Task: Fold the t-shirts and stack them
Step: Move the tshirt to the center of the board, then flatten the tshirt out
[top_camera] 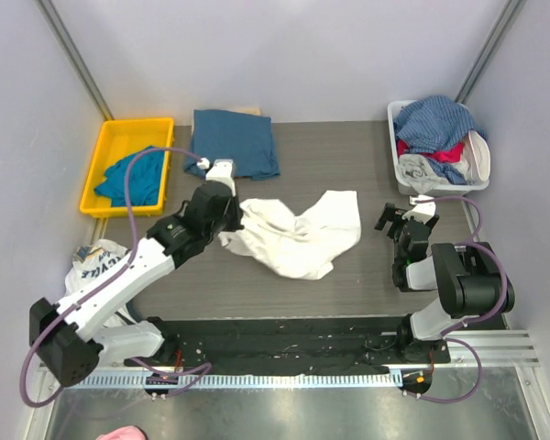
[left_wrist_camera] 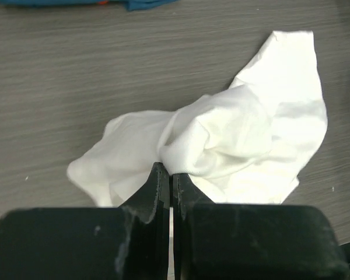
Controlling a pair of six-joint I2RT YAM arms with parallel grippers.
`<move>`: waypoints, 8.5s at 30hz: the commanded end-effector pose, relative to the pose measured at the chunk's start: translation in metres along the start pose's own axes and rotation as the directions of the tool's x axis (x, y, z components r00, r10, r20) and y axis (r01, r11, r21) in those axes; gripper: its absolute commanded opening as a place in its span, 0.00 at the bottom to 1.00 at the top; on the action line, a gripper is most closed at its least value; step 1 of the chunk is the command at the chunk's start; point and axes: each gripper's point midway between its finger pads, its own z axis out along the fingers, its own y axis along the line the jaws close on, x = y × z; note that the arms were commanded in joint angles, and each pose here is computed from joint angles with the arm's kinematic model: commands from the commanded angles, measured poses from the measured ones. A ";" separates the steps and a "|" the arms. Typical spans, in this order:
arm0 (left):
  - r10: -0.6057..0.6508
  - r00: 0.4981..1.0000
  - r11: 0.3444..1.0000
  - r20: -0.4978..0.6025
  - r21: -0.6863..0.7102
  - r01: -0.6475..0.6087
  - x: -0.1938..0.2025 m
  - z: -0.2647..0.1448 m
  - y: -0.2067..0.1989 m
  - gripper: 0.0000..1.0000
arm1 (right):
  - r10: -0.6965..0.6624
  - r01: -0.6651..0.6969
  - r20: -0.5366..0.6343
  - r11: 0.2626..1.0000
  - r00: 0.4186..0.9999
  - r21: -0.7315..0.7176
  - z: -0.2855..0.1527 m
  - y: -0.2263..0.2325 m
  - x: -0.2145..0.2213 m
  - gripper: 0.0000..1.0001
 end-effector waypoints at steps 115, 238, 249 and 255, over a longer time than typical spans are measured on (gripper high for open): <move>0.076 0.979 0.936 0.189 -0.351 -0.005 -0.015 -0.099 0.107 0.00 | 0.004 0.007 -0.060 0.983 0.998 0.182 -0.052 0.058 -0.228 0.01; -0.305 0.932 0.948 -0.199 -0.163 0.275 0.225 -0.055 0.066 0.29 | 0.124 -0.130 -0.203 0.991 0.971 -0.016 -0.078 0.083 -0.169 0.01; -0.284 0.929 0.951 -0.237 -0.192 0.242 0.240 -0.042 0.063 0.31 | 0.115 -0.119 -0.199 0.993 0.973 -0.011 -0.078 0.081 -0.169 0.01; -0.265 0.927 0.955 -0.266 -0.205 0.215 0.248 -0.035 0.061 0.32 | 0.111 -0.115 -0.198 0.993 0.974 -0.007 -0.078 0.080 -0.168 0.01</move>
